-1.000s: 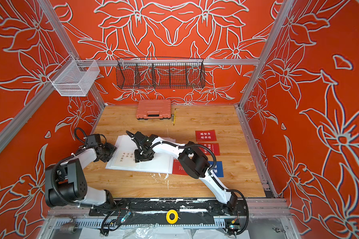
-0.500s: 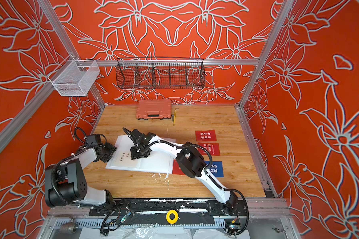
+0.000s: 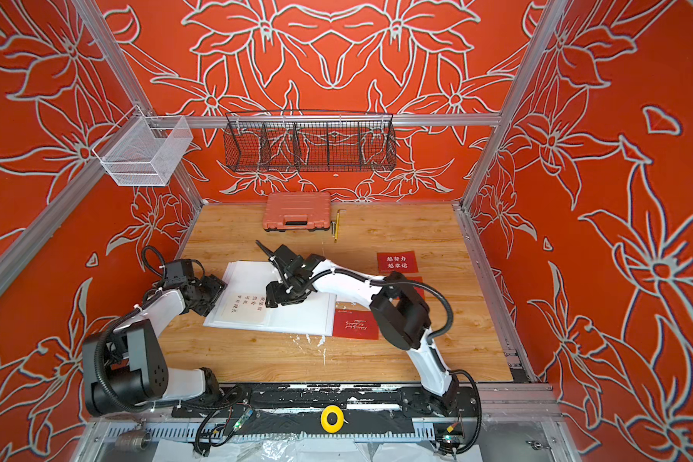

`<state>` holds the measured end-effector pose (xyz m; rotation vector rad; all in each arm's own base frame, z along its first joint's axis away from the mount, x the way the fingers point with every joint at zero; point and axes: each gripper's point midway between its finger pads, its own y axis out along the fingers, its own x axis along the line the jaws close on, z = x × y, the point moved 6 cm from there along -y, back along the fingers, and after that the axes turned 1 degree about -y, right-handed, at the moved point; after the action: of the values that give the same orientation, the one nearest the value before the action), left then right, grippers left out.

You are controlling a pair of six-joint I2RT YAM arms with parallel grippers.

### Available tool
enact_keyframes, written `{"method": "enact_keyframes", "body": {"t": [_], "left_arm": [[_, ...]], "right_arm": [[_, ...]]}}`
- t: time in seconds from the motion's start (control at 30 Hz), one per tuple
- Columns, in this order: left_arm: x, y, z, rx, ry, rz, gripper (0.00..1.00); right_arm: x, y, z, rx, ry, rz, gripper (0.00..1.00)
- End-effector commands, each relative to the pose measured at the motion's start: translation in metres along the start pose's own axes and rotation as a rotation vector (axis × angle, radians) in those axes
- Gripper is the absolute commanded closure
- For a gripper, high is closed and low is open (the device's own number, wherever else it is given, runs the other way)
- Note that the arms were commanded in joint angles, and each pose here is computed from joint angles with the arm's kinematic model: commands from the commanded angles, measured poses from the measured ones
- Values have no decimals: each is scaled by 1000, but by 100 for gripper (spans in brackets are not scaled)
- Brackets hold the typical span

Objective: Place the photos into the photo albums
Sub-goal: Insert the photo into the photo album, then pick up the photo at the center of the board.

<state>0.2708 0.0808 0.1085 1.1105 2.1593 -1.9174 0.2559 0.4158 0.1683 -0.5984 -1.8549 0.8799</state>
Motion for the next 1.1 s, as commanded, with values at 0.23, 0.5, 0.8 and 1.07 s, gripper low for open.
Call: {"method": "enact_keyframes", "body": {"t": [0.23, 0.5, 0.8, 1.07], "left_arm": [[-26, -53, -14, -97, 41, 40, 19], [-71, -85, 1, -102, 196, 139, 18], [-145, -72, 64, 175, 496, 224, 18], [-179, -48, 150, 440, 720, 259, 19]], "right_arm": [[-31, -73, 15, -111, -36, 18, 38], [-80, -117, 47, -151, 39, 119, 38], [-124, -157, 89, -203, 148, 206, 42], [-158, -161, 130, -206, 278, 245, 42]]}}
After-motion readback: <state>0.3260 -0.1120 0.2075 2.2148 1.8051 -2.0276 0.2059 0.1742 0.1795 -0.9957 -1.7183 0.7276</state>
